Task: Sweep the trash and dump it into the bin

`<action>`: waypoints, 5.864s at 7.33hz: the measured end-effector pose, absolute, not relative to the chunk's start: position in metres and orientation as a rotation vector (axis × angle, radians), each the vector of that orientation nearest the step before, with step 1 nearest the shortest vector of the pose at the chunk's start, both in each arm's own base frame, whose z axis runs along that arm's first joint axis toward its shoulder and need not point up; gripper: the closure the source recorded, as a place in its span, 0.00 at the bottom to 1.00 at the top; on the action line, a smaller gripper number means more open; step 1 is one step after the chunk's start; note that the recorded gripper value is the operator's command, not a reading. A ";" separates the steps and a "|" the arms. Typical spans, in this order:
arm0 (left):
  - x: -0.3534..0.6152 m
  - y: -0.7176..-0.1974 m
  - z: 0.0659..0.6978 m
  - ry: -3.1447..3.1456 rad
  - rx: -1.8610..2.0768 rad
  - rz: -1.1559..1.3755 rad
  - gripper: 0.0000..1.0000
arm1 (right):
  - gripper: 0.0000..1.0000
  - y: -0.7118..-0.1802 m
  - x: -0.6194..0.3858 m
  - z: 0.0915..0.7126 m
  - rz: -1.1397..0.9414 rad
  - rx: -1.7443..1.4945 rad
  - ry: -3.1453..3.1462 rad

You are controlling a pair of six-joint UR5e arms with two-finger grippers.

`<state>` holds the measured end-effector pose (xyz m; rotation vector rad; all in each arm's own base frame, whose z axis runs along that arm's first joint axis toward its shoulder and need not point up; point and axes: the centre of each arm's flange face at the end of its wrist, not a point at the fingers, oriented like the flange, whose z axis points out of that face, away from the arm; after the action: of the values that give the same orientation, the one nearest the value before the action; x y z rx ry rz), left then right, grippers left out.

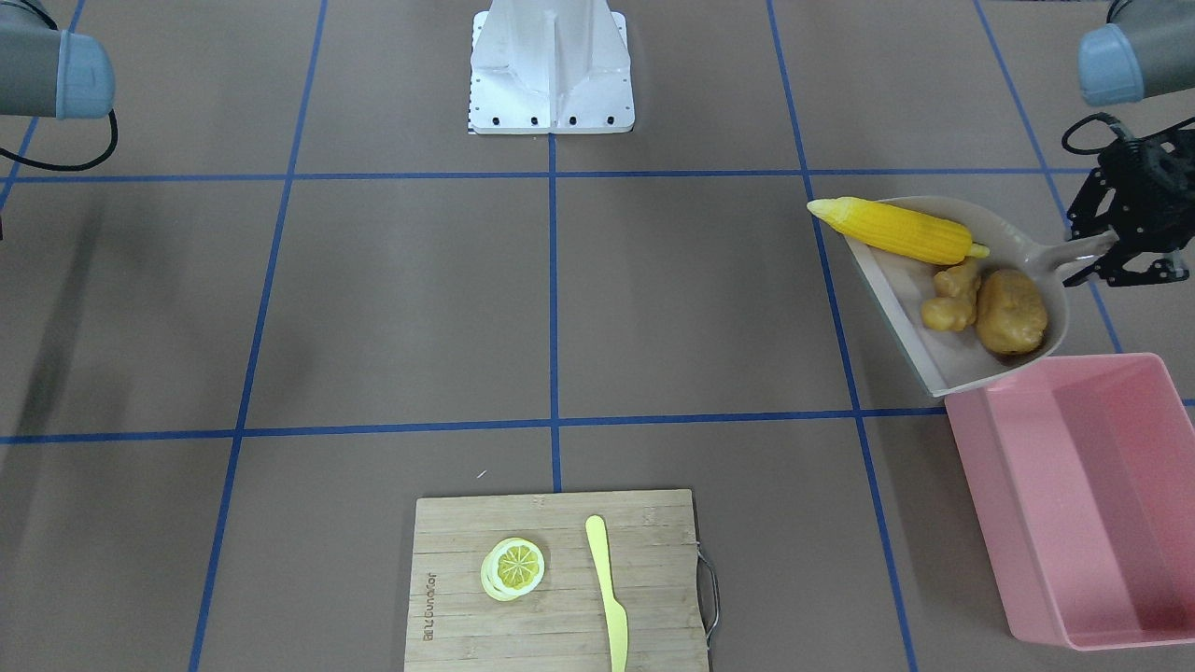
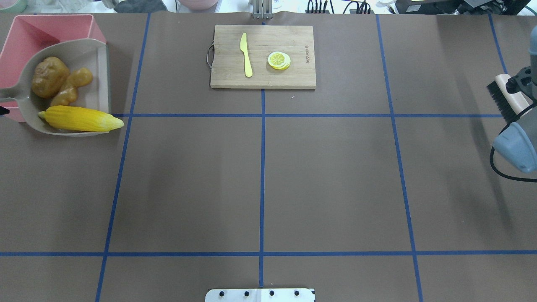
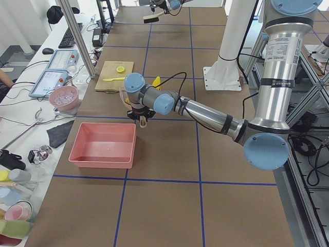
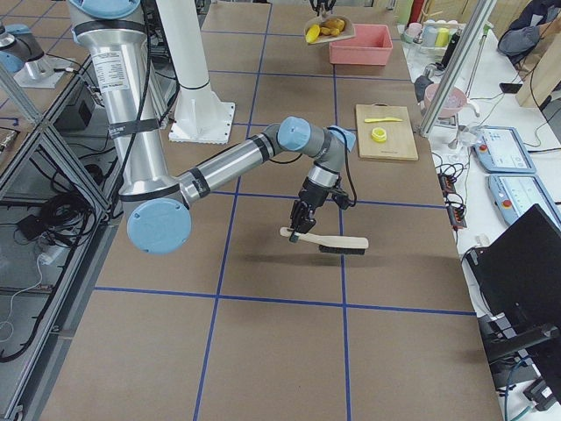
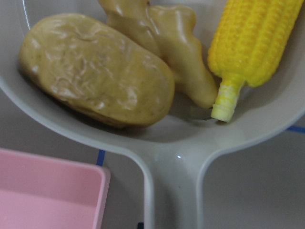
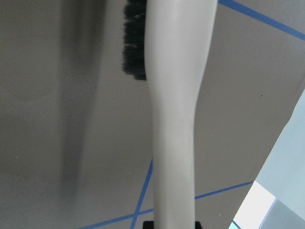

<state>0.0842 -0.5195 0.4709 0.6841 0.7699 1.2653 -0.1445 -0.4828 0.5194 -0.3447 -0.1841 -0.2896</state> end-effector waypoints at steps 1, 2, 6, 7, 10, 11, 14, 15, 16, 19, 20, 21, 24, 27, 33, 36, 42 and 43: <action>0.064 -0.524 0.482 0.769 0.682 1.257 1.00 | 1.00 -0.477 -0.144 0.524 -0.274 -0.346 -0.197; 0.046 -0.531 0.498 0.781 0.687 1.251 1.00 | 1.00 -0.469 -0.142 0.526 -0.256 -0.348 -0.211; -0.006 -0.574 0.554 0.789 0.697 1.256 1.00 | 1.00 -0.406 -0.114 0.561 -0.235 -0.323 -0.246; -0.020 -0.591 0.562 0.795 0.687 1.255 1.00 | 1.00 -0.396 -0.109 0.573 -0.226 -0.313 -0.250; -0.041 -0.620 0.584 0.830 0.647 1.241 1.00 | 1.00 -0.376 -0.108 0.600 -0.214 -0.264 -0.257; -0.043 -0.622 0.592 0.836 0.636 1.237 1.00 | 1.00 -0.374 -0.109 0.607 -0.218 -0.250 -0.262; -0.049 -0.625 0.612 0.816 0.624 1.249 1.00 | 1.00 -0.376 -0.116 0.629 -0.224 -0.233 -0.277; -0.052 -0.626 0.618 0.797 0.628 1.255 1.00 | 1.00 -0.377 -0.120 0.636 -0.221 -0.228 -0.282; -0.055 -0.627 0.623 0.778 0.624 1.260 1.00 | 1.00 -0.378 -0.124 0.642 -0.218 -0.227 -0.289; -0.062 -0.632 0.623 0.710 0.595 1.280 1.00 | 1.00 -0.381 -0.138 0.643 -0.202 -0.237 -0.306; -0.064 -0.635 0.621 0.679 0.579 1.288 1.00 | 1.00 -0.380 -0.142 0.643 -0.202 -0.240 -0.305; -0.068 -0.639 0.619 0.634 0.554 1.300 1.00 | 0.96 -0.381 -0.145 0.643 -0.203 -0.241 -0.306; -0.075 -0.648 0.614 0.505 0.477 1.338 1.00 | 0.00 -0.390 -0.154 0.641 -0.206 -0.241 -0.319; -0.077 -0.651 0.617 0.447 0.427 1.352 1.00 | 0.00 -0.395 -0.159 0.636 -0.212 -0.236 -0.336; -0.078 -0.690 0.627 0.423 0.363 1.344 1.00 | 0.00 -0.431 -0.152 0.581 -0.214 -0.201 -0.350; -0.078 -0.705 0.621 0.355 0.345 1.361 1.00 | 0.00 -0.497 -0.087 0.574 -0.168 -0.155 -0.413; -0.037 -0.734 0.589 0.210 0.290 1.453 1.00 | 0.00 -0.455 0.130 0.646 -0.082 -0.045 -0.706; -0.034 -0.738 0.584 0.191 0.284 1.463 1.00 | 0.00 -0.428 0.135 0.649 -0.061 -0.038 -0.715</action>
<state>-0.0336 -0.7377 0.5843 0.2840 0.1912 1.4631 0.1349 -0.4282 0.6487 -0.0382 -0.7147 -0.0613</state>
